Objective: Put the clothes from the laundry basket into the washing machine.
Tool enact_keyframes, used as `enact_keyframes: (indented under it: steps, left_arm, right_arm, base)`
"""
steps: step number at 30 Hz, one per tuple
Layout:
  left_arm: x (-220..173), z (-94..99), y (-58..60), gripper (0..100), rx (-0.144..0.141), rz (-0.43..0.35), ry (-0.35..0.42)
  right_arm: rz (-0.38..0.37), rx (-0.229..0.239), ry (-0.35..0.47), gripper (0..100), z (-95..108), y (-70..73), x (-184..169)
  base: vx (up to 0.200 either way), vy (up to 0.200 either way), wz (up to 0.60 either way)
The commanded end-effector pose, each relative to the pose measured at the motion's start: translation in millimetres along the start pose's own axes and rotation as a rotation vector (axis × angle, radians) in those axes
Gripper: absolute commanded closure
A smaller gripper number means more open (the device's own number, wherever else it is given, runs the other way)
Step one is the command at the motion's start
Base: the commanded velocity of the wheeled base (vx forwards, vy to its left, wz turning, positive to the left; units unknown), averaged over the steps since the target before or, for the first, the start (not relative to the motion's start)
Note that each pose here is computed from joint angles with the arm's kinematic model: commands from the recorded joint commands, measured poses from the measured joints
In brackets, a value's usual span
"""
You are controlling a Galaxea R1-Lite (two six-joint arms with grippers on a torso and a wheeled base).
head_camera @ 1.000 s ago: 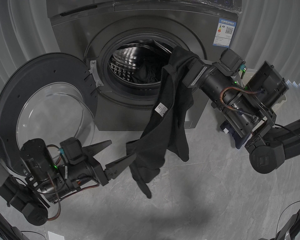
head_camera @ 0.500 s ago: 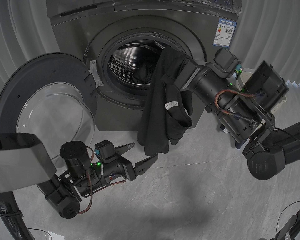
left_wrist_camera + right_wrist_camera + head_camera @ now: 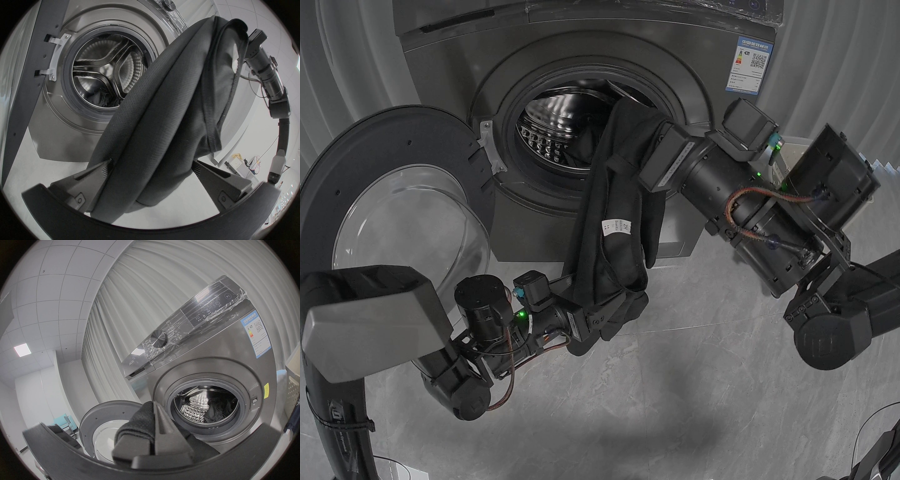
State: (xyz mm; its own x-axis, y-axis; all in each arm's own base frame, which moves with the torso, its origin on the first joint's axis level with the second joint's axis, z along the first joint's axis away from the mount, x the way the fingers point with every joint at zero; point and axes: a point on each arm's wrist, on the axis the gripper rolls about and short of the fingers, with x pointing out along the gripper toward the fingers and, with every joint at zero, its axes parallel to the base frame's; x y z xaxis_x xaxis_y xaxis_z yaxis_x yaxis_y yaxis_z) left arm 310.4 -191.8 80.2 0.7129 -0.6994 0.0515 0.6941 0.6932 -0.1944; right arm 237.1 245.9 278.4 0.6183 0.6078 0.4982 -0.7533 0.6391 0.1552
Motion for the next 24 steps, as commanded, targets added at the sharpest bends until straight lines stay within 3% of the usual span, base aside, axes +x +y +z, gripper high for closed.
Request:
enact_keyframes:
  steps: [1,24]
  left_arm:
    - [12.8,-10.6,8.5,0,0.006,0.021,-0.002]
    - [56.0,-10.6,22.4,0,0.038,0.043,-0.123]
  right_arm:
    - [0.022,0.019,0.007,100,-4.3,8.4,0.2]
    - [0.058,0.068,0.073,100,-17.1,24.1,-13.8]
  base:
    - [0.0,0.0,0.0]
    - [0.0,0.0,0.0]
